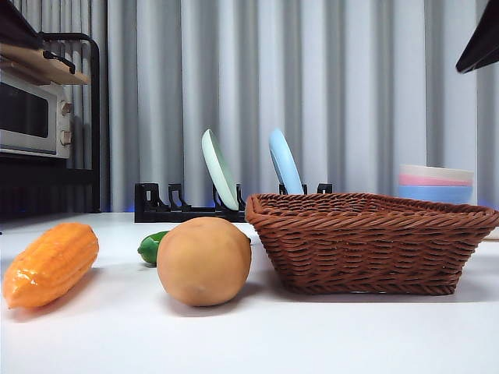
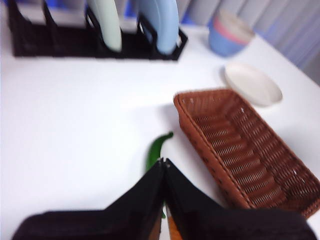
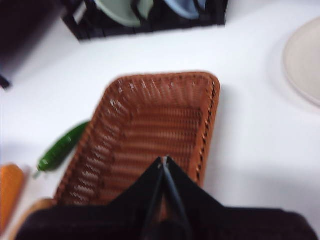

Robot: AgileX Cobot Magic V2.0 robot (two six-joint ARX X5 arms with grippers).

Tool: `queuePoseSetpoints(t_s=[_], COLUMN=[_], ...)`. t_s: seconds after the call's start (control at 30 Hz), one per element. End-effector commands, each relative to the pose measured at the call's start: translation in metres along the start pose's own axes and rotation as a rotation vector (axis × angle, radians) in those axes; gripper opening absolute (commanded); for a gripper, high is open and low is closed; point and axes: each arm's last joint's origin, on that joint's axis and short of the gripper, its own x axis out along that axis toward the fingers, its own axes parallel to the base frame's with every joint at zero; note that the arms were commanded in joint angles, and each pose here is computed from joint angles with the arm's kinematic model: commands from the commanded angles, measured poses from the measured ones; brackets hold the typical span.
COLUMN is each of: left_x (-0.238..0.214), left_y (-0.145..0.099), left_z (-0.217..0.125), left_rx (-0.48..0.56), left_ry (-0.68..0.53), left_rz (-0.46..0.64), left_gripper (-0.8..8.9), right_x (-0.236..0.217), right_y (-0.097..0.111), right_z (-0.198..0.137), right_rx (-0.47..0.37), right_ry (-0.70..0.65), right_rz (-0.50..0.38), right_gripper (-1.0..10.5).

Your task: Pick up the basket,pick up the corn from the table,pick up the potato from the table,pick up the cucumber from the table,put all items into the basket

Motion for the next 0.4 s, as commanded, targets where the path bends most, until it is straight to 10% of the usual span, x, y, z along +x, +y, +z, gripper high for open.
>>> queuePoseSetpoints(t_s=[0.03, 0.17, 0.4], left_x=[0.008, 0.016, 0.019], left_y=[0.004, 0.006, 0.004], left_z=[0.005, 0.007, 0.009], left_rx=[0.02, 0.007, 0.016], left_ry=[0.042, 0.067, 0.066], left_rz=[-0.006, -0.007, -0.019], left_gripper=[0.46, 4.05, 4.07], right_x=[0.01, 0.025, 0.066], right_y=[-0.002, -0.006, -0.02], right_z=[0.009, 0.014, 0.016], right_rx=[-0.074, -0.06, -0.024], right_ry=[0.054, 0.098, 0.219], right_rz=[-0.002, -0.006, -0.015], right_gripper=[0.9, 3.0, 3.2])
